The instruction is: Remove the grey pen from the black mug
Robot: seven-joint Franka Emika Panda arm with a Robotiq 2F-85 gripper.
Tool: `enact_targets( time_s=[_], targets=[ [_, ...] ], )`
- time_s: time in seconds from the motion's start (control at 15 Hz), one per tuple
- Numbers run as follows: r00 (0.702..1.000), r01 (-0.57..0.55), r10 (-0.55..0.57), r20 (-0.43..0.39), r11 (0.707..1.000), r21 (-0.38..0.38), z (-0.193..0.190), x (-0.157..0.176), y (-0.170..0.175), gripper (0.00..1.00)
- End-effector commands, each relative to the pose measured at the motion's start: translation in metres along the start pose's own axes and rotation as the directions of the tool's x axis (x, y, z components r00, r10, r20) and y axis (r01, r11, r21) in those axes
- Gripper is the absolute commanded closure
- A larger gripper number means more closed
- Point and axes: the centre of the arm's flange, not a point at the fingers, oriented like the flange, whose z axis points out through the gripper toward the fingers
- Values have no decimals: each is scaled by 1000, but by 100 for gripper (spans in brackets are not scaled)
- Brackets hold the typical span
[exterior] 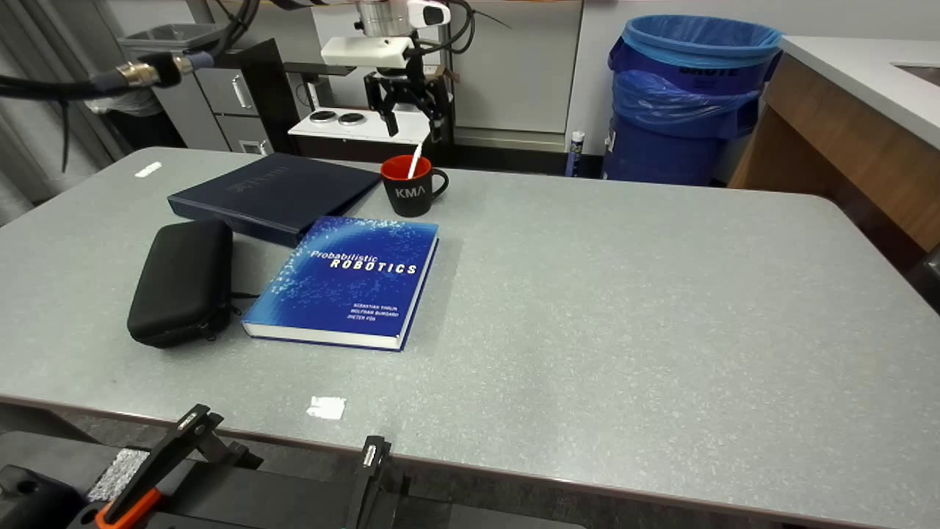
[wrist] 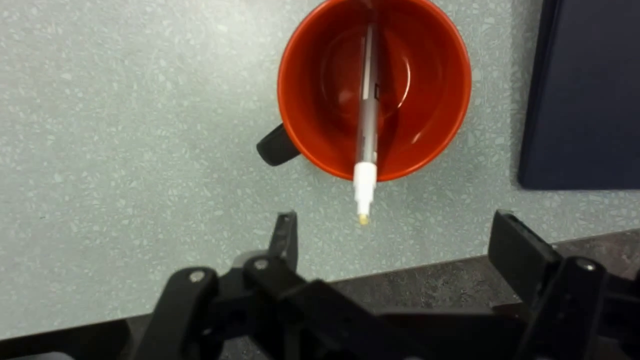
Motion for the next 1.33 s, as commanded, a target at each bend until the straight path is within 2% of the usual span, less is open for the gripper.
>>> enact_targets(
  time_s=[0.0,0.4,0.47,0.53,0.87,1.13,1.27],
  targets=[
    [999,-41,41,35,999,-15,4,25,-10,0],
    [991,-37,43,129,998,-48,15,25,-11,0],
    [989,-36,43,138,998,-51,16,24,-11,9],
    [989,-36,43,144,998,-49,17,24,-12,26],
    [989,-35,40,140,999,-35,15,23,-15,67],
    [989,-31,36,145,999,-35,6,17,-14,96],
    [988,-33,38,149,999,-35,1,17,-12,100]
  ],
)
